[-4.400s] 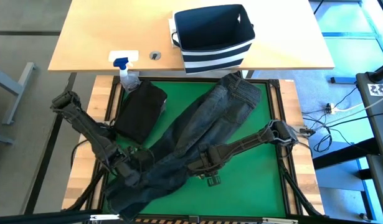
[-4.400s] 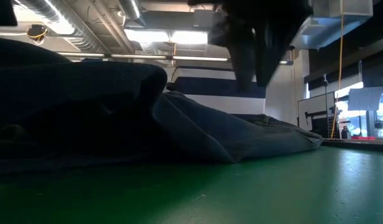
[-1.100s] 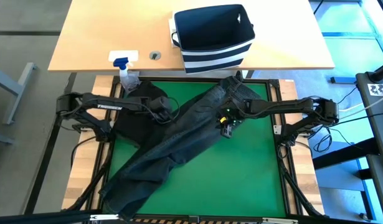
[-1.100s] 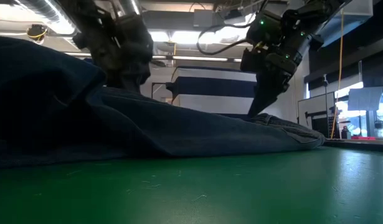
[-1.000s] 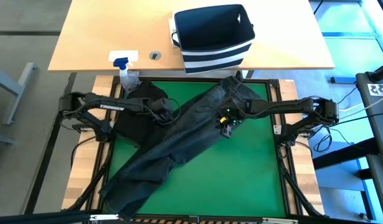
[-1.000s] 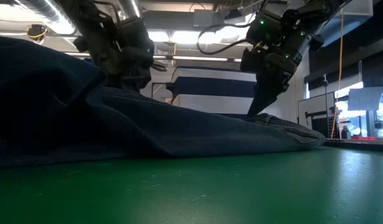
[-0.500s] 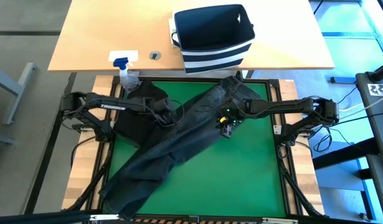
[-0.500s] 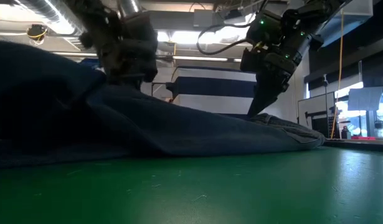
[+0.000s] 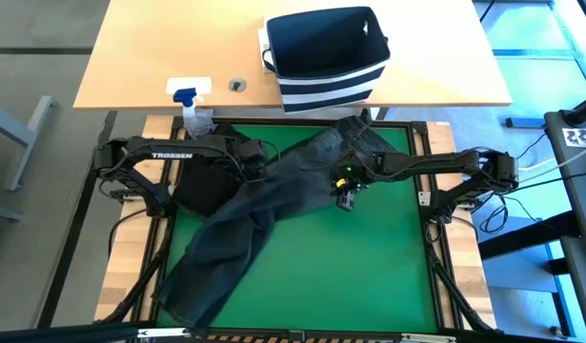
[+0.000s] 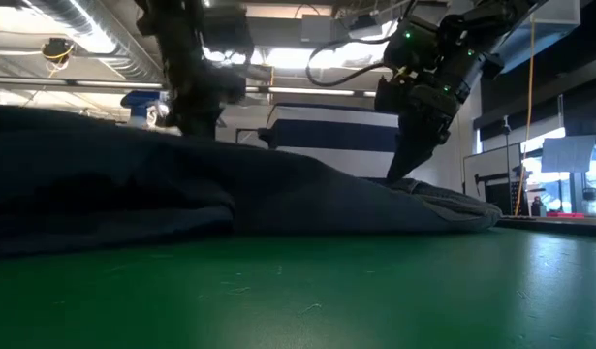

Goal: Fold Laundry from Bin
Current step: Fold the blue pants

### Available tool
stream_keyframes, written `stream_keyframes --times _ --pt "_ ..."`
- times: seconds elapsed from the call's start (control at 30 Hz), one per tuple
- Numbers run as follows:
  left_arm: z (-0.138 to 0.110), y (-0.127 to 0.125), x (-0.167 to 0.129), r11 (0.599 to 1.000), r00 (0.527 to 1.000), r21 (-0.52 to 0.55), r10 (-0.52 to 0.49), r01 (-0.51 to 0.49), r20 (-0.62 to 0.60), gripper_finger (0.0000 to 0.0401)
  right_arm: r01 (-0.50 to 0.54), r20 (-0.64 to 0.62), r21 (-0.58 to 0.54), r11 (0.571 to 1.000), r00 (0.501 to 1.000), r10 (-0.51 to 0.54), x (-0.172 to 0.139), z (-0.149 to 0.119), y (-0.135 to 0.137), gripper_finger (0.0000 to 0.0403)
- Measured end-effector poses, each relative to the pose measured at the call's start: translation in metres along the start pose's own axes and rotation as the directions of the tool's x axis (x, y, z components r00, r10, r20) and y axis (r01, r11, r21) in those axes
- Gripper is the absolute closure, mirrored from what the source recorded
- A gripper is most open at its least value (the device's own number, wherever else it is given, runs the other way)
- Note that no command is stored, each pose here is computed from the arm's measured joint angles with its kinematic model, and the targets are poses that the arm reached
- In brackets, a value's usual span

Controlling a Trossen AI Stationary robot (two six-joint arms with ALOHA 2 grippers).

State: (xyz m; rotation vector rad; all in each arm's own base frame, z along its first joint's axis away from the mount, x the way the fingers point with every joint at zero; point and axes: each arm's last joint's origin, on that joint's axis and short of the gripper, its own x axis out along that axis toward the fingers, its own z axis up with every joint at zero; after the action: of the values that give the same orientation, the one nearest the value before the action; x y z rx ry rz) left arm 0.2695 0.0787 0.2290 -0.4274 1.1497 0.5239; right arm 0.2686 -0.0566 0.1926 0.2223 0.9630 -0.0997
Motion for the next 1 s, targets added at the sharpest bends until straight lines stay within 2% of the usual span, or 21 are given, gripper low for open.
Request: stream_keyframes --times 0.1,0.27,0.43,0.53,0.6,0.7,0.83,1.0 --pt "-0.003 0.0 0.009 0.998 0.997 0.022 -0.062 0.063 -0.04 0.0375 0.035 -0.003 -0.001 0.999 0.999 -0.035 0.0 0.0 -0.001 0.0237" --pt "0.001 -0.003 0.003 0.988 0.987 0.036 -0.149 0.151 -0.068 0.0324 0.083 -0.004 -0.001 0.997 0.997 -0.083 0.0 -0.001 -0.002 0.0237" --pt "0.015 -0.008 -0.037 0.989 0.986 0.015 -0.146 0.148 -0.085 0.0291 0.138 -0.052 -0.068 0.988 0.989 -0.141 -0.01 0.003 -0.01 0.0237" --pt "0.023 -0.025 -0.068 0.979 0.979 0.04 -0.201 0.202 -0.015 0.0287 0.167 -0.07 -0.092 0.982 0.982 -0.174 -0.014 0.002 -0.026 0.0237" --pt "0.02 -0.04 -0.08 0.97 0.971 0.032 -0.24 0.239 0.0 0.0288 0.174 -0.081 -0.088 0.981 0.98 -0.181 -0.013 0.001 -0.041 0.0237" --pt "0.006 -0.065 -0.084 0.963 0.963 0.017 -0.27 0.27 -0.014 0.029 0.171 -0.101 -0.067 0.983 0.979 -0.177 -0.01 -0.003 -0.064 0.0237" --pt "-0.031 -0.1 -0.076 0.961 0.956 -0.013 -0.278 0.278 -0.095 0.0291 0.159 -0.074 -0.061 0.985 0.984 -0.163 0.0 -0.004 -0.09 0.0237" --pt "-0.078 -0.133 -0.065 0.954 0.945 -0.131 -0.289 0.271 -0.153 0.0291 0.137 -0.08 -0.052 0.989 0.987 -0.141 0.023 -0.01 -0.113 0.0237"
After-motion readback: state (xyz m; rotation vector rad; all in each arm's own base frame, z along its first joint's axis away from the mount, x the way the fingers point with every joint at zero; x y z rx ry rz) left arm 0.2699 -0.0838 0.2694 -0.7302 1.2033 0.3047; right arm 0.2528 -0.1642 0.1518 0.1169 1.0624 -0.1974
